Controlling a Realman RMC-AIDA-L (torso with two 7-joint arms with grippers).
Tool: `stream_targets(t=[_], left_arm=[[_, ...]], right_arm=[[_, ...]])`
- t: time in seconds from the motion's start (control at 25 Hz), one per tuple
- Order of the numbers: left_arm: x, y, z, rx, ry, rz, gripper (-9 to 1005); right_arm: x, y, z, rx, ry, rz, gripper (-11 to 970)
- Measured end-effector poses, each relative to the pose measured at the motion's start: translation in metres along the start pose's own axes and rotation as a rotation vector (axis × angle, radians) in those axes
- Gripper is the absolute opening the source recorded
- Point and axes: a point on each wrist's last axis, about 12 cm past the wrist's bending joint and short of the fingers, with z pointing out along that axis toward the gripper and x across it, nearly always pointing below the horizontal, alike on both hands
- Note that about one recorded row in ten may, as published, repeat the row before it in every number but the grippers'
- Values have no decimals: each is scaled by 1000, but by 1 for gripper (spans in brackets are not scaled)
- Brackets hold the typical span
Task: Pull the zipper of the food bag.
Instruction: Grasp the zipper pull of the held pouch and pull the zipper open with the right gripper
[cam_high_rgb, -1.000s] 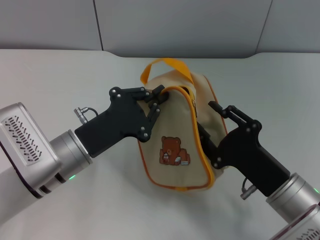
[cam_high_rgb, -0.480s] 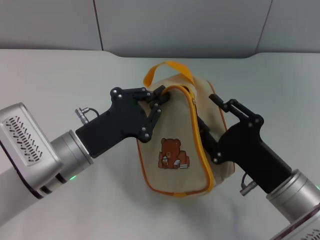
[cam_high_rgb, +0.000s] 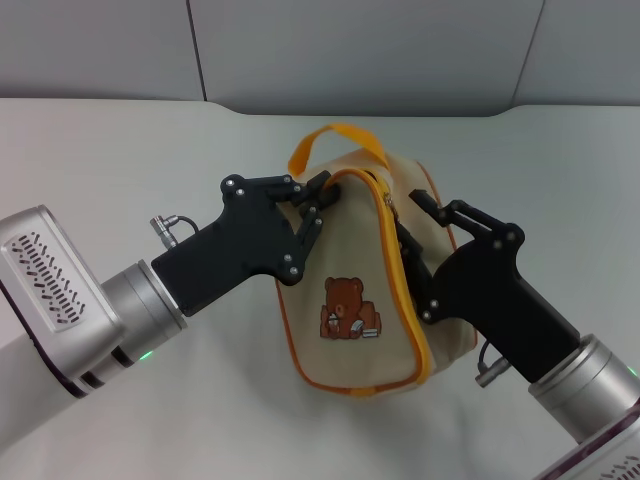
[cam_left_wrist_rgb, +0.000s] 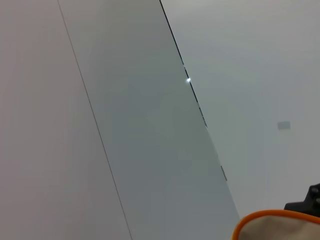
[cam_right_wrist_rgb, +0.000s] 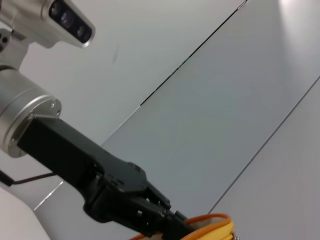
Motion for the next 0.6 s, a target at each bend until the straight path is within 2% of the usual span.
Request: stream_targets(t=[0.6], left_arm=[[0, 0, 0, 0, 1, 1, 97]], right_arm=[[-3, 0, 3, 6, -15, -11, 65]])
